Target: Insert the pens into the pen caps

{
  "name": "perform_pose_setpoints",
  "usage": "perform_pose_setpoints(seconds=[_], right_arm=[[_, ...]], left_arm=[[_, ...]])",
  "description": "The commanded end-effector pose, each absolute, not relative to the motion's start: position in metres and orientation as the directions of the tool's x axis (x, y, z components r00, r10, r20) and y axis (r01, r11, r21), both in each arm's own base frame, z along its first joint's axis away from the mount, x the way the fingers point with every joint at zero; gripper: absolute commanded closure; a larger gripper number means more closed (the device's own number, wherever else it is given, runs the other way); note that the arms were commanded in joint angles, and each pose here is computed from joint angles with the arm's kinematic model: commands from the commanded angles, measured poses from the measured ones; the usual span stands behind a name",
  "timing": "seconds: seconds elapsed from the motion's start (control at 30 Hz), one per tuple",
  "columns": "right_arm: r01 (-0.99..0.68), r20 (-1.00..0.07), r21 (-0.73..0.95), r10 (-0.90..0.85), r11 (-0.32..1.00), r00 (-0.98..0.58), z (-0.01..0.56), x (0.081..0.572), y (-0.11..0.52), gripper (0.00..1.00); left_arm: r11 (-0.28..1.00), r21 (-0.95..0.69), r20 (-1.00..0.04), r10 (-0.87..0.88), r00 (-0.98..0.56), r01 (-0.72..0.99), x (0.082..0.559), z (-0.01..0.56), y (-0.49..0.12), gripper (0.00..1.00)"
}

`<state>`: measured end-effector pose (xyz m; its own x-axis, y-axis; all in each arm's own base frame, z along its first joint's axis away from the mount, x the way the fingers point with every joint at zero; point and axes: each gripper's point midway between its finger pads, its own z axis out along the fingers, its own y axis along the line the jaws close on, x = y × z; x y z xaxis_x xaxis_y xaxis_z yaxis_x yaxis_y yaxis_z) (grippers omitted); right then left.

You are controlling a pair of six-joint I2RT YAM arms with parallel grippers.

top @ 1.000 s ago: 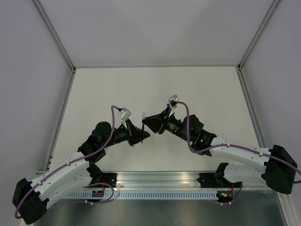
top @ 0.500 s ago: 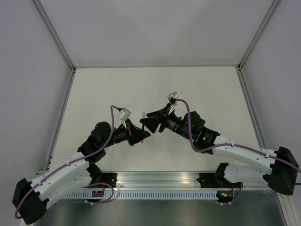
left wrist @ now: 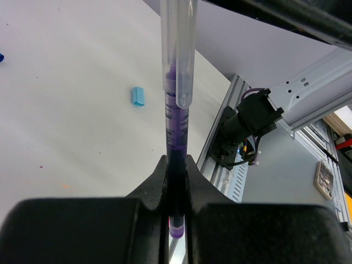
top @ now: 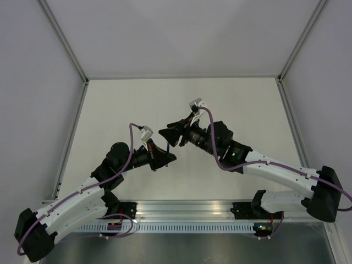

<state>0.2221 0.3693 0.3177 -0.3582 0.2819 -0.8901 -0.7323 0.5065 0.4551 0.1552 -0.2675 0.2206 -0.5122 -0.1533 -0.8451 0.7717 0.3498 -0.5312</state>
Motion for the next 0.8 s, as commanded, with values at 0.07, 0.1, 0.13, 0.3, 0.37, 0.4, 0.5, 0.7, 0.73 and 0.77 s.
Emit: perform_pose_setpoints(seconds=[0.07,0.1,0.13,0.3,0.37,0.4,0.5,0.7,0.73,0.77], right_arm=[[-0.745,-0.897,0.439,0.29,0.502,-0.333,0.334,0.224,0.374,0.44],[-0.747,-0.896,0.44,0.289,0.498,-0.336,0.333,0.223,0.374,0.46],[-0.747,-0.895,0.443,0.289,0.495,-0.339,0.33,0.222,0.374,0.47],[-0.746,-0.881,0.472,0.28,0.47,-0.381,0.311,0.214,0.373,0.59],[-0.748,-0.871,0.49,0.289,0.448,-0.397,0.309,0.21,0.373,0.77],[-0.745,-0.87,0.493,0.284,0.449,-0.403,0.304,0.209,0.373,0.83],[-0.746,-0.859,0.512,0.268,0.425,-0.437,0.293,0.202,0.374,1.0],[-0.726,-0.844,0.535,0.251,0.431,-0.473,0.272,0.195,0.368,1.0],[-0.726,-0.844,0.536,0.248,0.431,-0.475,0.27,0.194,0.367,1.0],[-0.722,-0.843,0.537,0.245,0.436,-0.479,0.267,0.193,0.367,1.0]], left_arm=[[0.314,-0.487,-0.874,-0.173,-0.455,0.815,0.155,0.239,-0.27,0.98],[0.314,-0.486,-0.874,-0.172,-0.455,0.815,0.155,0.239,-0.27,0.98],[0.316,-0.487,-0.874,-0.172,-0.455,0.814,0.155,0.238,-0.27,0.98],[0.322,-0.482,-0.876,-0.183,-0.447,0.815,0.156,0.241,-0.269,0.98],[0.331,-0.483,-0.876,-0.191,-0.443,0.811,0.157,0.241,-0.267,0.98],[0.335,-0.483,-0.876,-0.196,-0.441,0.809,0.159,0.243,-0.267,0.98],[0.339,-0.491,-0.871,-0.217,-0.441,0.803,0.162,0.246,-0.267,0.98],[0.376,-0.508,-0.861,-0.253,-0.441,0.775,0.176,0.263,-0.27,0.98],[0.412,-0.508,-0.861,-0.26,-0.437,0.756,0.184,0.261,-0.268,0.98],[0.433,-0.508,-0.861,-0.264,-0.434,0.745,0.189,0.262,-0.267,0.98]])
